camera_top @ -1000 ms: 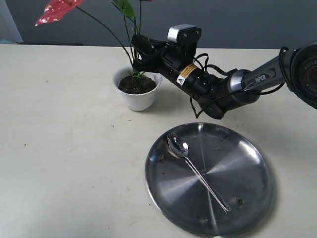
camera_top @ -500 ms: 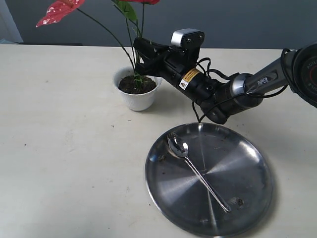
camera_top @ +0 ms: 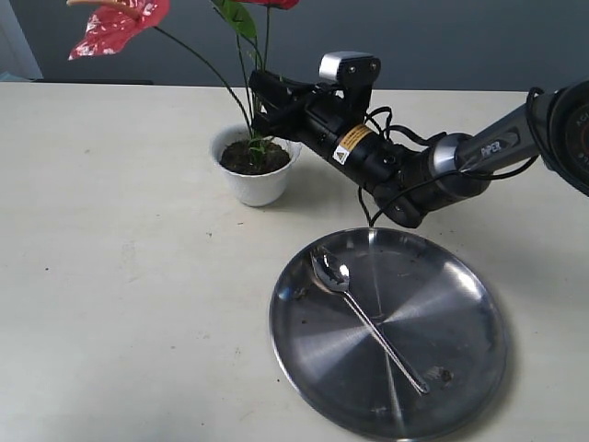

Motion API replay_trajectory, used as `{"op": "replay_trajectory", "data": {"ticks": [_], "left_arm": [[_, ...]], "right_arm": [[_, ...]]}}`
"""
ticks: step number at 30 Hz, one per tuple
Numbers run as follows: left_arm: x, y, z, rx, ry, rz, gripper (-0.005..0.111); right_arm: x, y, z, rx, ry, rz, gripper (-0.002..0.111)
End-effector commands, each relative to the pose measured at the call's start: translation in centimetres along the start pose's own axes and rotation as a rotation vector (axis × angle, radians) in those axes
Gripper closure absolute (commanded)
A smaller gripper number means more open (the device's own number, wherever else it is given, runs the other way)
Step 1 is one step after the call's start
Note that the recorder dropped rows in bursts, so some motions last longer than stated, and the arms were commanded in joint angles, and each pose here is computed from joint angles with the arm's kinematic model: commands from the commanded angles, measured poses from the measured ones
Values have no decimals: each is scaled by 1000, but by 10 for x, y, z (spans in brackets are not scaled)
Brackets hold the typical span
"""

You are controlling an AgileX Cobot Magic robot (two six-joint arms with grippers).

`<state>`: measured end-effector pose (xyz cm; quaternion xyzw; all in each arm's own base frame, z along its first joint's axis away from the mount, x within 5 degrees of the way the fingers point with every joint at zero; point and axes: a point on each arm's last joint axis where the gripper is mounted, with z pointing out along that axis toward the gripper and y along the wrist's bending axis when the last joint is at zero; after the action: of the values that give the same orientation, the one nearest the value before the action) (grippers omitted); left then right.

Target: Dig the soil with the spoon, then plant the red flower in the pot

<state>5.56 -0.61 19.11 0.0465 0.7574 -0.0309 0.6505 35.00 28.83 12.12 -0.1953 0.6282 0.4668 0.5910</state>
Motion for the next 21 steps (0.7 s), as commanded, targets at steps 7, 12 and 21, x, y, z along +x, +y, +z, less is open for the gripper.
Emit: {"op": "replay_trajectory", "data": {"ticks": [7,12,21], "left_arm": [[-1,0,-1,3,-7,-3,106],[-1,0,-1,3,-7,-3,106],[-1,0,-1,3,-7,-3,106]], "right_arm": [[30,-6,-9,30,216,-13,108],[30,-6,-9,30,216,-13,108],[30,-6,-9,31,214,-12,93]]}}
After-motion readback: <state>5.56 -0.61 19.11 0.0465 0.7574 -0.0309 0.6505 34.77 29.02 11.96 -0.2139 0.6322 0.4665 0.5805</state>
